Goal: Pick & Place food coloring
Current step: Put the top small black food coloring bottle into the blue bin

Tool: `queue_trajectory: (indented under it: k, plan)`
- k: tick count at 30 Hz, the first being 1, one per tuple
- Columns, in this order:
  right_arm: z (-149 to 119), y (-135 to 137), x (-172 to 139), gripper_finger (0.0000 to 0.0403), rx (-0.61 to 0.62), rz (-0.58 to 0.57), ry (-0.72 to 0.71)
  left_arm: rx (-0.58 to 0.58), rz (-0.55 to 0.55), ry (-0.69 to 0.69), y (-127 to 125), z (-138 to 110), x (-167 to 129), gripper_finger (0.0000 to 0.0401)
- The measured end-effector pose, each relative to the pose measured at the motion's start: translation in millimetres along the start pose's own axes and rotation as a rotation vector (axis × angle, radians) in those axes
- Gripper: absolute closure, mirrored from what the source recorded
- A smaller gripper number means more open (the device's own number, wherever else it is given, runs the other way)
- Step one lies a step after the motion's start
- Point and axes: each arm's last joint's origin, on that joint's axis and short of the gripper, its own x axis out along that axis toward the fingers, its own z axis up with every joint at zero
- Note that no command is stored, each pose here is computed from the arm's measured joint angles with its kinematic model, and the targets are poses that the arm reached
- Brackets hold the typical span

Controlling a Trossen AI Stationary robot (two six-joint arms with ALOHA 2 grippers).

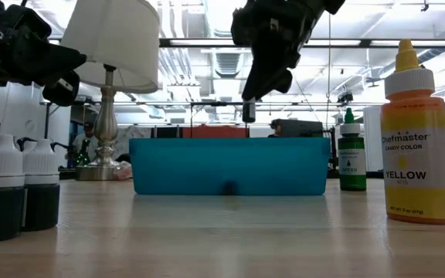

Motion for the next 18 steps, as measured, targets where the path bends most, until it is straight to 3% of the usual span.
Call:
queue_trajectory:
  k: [4,18]
  plan:
    - [-0.7,1.7,2.1,0.0360,0.021,-0.046,-0.010,0.000,0.000,0.000,0.0,0.1,0.0,0.0401]
    - [-1.2,15.0,27.9,0.0360,0.097,-0.039,-0.038,0.000,0.000,0.000,0.0,0.1,0.0,0.0401]
